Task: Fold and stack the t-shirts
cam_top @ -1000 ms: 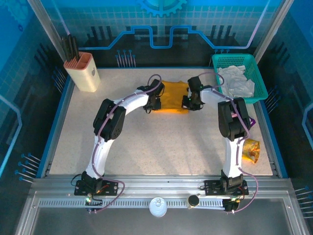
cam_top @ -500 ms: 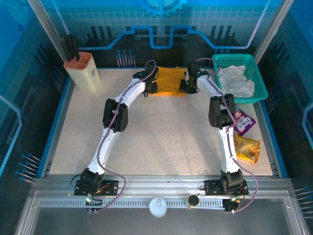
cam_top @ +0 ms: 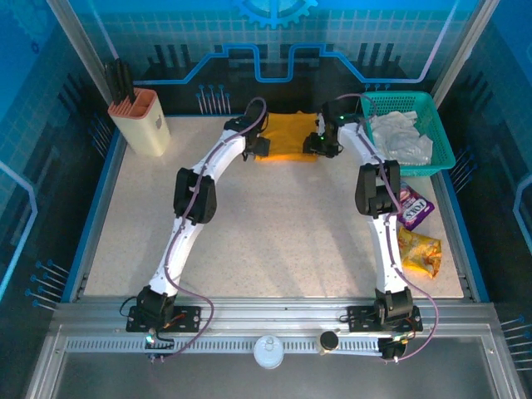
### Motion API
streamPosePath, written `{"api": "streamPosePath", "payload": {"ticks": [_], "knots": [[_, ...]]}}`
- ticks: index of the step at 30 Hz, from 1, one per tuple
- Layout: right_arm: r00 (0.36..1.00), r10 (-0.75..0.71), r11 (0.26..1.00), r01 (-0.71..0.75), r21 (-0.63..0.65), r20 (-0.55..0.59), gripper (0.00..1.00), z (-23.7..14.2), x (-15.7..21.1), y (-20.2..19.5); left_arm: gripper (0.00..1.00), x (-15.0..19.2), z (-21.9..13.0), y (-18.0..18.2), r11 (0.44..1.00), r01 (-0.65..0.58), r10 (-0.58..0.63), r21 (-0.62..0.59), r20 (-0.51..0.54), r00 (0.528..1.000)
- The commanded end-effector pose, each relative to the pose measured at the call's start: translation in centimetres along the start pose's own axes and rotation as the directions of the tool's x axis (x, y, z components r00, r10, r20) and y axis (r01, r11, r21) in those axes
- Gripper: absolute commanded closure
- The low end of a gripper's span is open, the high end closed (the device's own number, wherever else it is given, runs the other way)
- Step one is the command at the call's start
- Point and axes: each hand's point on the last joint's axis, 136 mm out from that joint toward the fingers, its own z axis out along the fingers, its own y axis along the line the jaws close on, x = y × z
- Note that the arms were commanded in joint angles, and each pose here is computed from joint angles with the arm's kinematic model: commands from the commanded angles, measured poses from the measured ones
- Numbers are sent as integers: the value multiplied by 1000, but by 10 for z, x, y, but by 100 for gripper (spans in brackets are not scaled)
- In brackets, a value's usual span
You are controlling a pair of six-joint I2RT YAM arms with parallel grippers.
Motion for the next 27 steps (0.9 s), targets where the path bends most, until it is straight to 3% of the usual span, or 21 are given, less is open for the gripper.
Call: {"api": "streamPosePath", "payload": {"ticks": [1, 4, 8, 13, 20, 27], "knots": [[995, -26, 1000, 25, 11, 100, 42, -84, -21, 4, 10, -71, -108, 17, 1000, 23, -25, 10, 213, 977], [986, -50, 999, 49, 13, 157, 37, -127, -21, 10, 1, -88, -159, 22, 999, 28, -36, 33, 282, 959], [970, -74, 997, 75, 1, 231, 30, -172, -6, 18, 1, -91, -215, 23, 998, 7, -30, 64, 363, 931], [940, -82, 997, 80, 20, 330, 0, -218, 26, 9, 1, -70, -265, 30, 996, -19, -27, 92, 474, 880], [887, -100, 994, 64, 94, 450, 0, -251, 79, -26, 1, -10, -282, 62, 999, -26, 9, 24, 525, 851], [740, -236, 967, 114, 228, 630, 0, -239, 132, -68, 1, 78, -261, 111, 995, 17, 48, -100, 609, 792]]}}
